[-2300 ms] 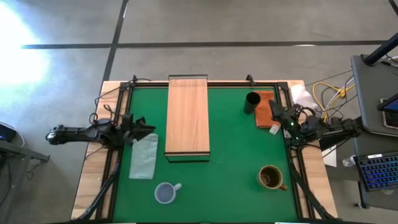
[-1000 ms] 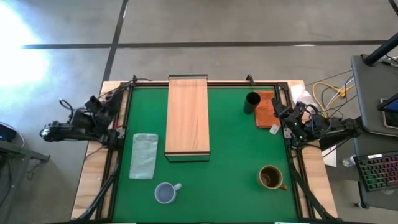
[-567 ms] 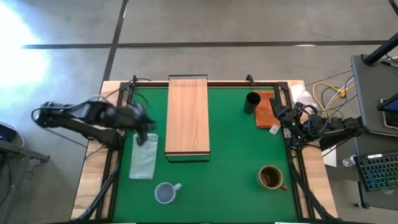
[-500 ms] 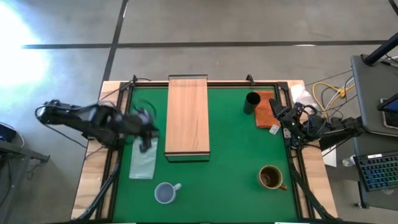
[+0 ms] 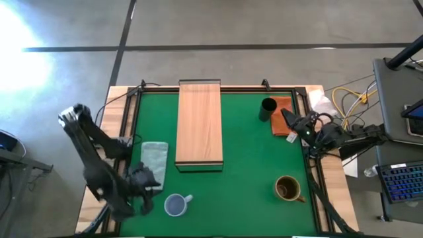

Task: Stack small to large cups/mugs on shelf
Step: Put the blue mug on the shelf

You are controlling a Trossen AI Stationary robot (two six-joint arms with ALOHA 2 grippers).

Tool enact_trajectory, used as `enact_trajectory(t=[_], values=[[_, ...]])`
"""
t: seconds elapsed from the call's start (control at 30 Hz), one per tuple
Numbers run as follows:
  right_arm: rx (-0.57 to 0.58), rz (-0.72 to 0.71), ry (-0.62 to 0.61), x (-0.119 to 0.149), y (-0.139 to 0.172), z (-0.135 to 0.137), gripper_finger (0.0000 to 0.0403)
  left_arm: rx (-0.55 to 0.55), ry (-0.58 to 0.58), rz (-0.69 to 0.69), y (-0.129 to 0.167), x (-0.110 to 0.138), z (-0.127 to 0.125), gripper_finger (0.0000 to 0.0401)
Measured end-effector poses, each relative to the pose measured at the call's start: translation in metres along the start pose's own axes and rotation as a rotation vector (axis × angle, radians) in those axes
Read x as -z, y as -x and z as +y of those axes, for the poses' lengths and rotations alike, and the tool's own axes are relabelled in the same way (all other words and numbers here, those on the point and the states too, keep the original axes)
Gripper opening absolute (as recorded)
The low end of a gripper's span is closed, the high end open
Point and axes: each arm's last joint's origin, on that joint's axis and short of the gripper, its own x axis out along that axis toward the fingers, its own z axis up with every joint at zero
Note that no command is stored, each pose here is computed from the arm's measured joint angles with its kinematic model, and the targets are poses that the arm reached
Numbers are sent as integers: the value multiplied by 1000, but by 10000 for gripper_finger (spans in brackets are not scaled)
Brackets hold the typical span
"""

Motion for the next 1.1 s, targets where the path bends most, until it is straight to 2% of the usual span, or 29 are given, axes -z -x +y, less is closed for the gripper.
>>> enact_trajectory(t=[0.13, 0.2, 0.53, 0.83, 1.1], values=[[29, 22, -36, 3, 0, -4, 203, -160, -64, 180, -20, 8, -12, 105], [30, 35, -56, 4, 0, -5, 203, -201, -68, 198, -26, 8, -16, 105], [7, 88, -57, 6, 0, -5, 203, -52, 40, 188, -41, 8, -29, 105], [7, 146, -21, 9, 1, -8, 203, -90, 90, 167, -60, 14, -19, 105], [34, 164, 15, 12, 1, -11, 203, -48, 146, 165, -81, 17, -13, 105]])
